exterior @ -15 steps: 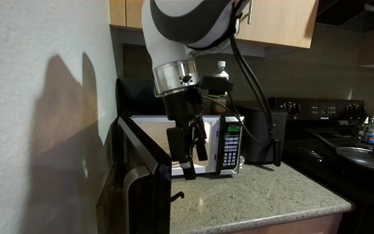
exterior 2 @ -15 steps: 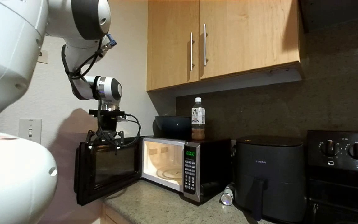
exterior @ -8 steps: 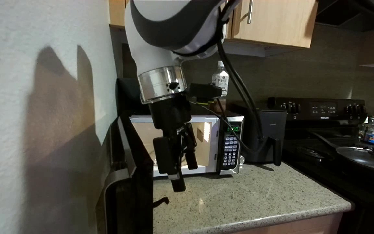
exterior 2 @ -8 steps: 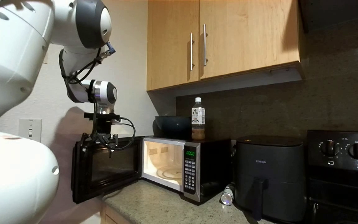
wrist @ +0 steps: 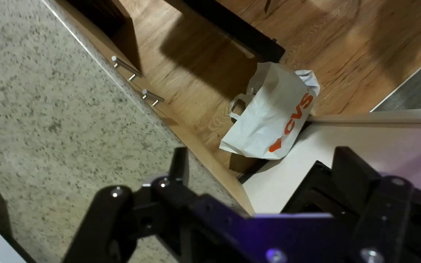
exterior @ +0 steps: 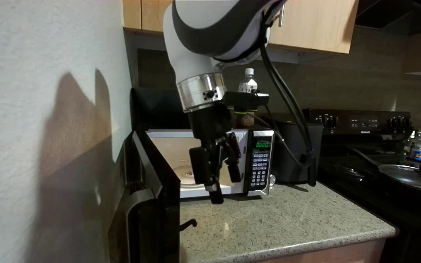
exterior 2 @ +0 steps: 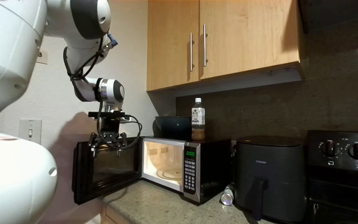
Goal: Open the microwave door
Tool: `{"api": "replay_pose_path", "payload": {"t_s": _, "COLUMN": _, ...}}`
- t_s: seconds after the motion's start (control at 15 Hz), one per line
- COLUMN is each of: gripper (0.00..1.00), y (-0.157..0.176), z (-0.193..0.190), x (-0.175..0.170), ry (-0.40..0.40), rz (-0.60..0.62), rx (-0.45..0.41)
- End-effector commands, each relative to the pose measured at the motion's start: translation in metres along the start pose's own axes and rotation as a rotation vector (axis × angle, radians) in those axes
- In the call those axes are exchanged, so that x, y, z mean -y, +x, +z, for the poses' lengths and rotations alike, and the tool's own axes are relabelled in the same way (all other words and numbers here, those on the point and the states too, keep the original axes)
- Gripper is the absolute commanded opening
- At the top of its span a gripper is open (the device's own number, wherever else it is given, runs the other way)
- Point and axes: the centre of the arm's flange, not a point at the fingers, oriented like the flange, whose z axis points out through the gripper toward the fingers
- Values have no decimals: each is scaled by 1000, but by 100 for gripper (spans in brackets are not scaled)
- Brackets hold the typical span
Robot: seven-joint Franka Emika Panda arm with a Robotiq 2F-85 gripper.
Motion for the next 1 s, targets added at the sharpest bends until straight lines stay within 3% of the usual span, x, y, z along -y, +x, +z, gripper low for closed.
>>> {"api": "replay_pose_path", "payload": {"t_s": 0.0, "gripper": 100, "y": -66, "z": 11, "x": -31, "ry": 53, "rz": 193, "rx": -16}}
{"api": "replay_pose_path", "payload": {"t_s": 0.2, "gripper": 100, "y": -92, "z": 15, "x": -47, "ry": 109, "rz": 290, "rx": -12}}
{"api": "replay_pose_path", "payload": {"t_s": 0.27, "gripper": 100, "y": -58, "z": 6, "x": -46, "ry": 80, "rz": 226, "rx": 17}}
{"api": "replay_pose_path", "payload": {"t_s": 0.73, "gripper": 100, "y": -80, "z": 9, "x": -53, "ry": 93, "rz": 273, "rx": 5}}
{"api": "replay_pose_path", "payload": {"t_s": 0.93, "gripper": 100, "y": -91, "z": 7, "x": -71, "ry": 135, "rz": 327, "rx": -29}}
